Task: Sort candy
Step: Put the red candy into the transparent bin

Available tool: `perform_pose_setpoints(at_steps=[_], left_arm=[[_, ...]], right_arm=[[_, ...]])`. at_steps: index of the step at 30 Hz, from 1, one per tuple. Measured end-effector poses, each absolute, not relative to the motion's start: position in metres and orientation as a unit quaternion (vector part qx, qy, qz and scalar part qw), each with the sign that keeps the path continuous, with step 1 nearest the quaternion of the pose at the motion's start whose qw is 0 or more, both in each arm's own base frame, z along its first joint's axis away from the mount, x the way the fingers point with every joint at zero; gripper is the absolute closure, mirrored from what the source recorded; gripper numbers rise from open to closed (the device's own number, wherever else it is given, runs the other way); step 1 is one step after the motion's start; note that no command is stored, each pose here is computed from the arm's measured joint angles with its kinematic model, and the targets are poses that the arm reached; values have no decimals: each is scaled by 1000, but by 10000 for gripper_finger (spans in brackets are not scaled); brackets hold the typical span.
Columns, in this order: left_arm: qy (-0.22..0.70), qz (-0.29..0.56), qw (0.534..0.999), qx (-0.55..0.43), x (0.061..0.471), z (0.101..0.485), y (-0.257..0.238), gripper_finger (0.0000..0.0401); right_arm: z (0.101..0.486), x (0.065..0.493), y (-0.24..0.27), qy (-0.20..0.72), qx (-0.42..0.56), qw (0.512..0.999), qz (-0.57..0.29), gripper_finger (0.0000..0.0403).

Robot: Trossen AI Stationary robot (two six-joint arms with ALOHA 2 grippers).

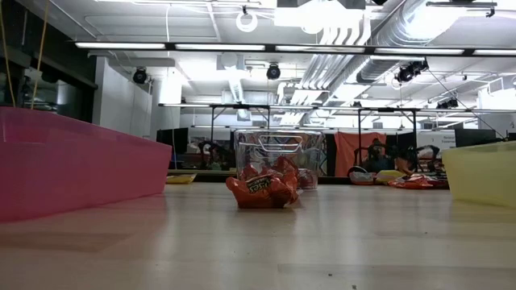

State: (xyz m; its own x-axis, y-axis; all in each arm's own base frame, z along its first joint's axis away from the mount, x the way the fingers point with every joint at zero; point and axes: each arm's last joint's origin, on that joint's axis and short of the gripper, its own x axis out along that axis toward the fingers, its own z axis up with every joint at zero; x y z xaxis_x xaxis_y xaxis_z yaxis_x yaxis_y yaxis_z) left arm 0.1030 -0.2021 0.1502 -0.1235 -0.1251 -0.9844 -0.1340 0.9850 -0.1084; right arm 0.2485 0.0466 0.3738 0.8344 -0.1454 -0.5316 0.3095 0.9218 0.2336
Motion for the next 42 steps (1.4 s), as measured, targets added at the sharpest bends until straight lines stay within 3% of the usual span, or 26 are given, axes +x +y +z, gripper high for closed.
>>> perform_pose_setpoints(at_steps=[9,23,26,31,37,42], left_arm=[[738,-86,669,2,99,150,-204,227],[720,-96,687,-37,97,136,-204,232],[720,-93,686,-34,97,137,-204,265],[720,-85,688,-35,99,145,-207,383],[683,-90,720,-77,103,174,-210,395],[603,-128,775,-140,107,225,-208,396]], right_arm=[[374,248,47,261,157,945,-120,144],[374,248,47,262,157,945,-120,144],[374,248,47,262,157,945,-120,144],[374,248,47,262,156,945,-120,144],[374,248,47,262,155,945,-119,144],[374,248,47,262,155,945,-119,144]])
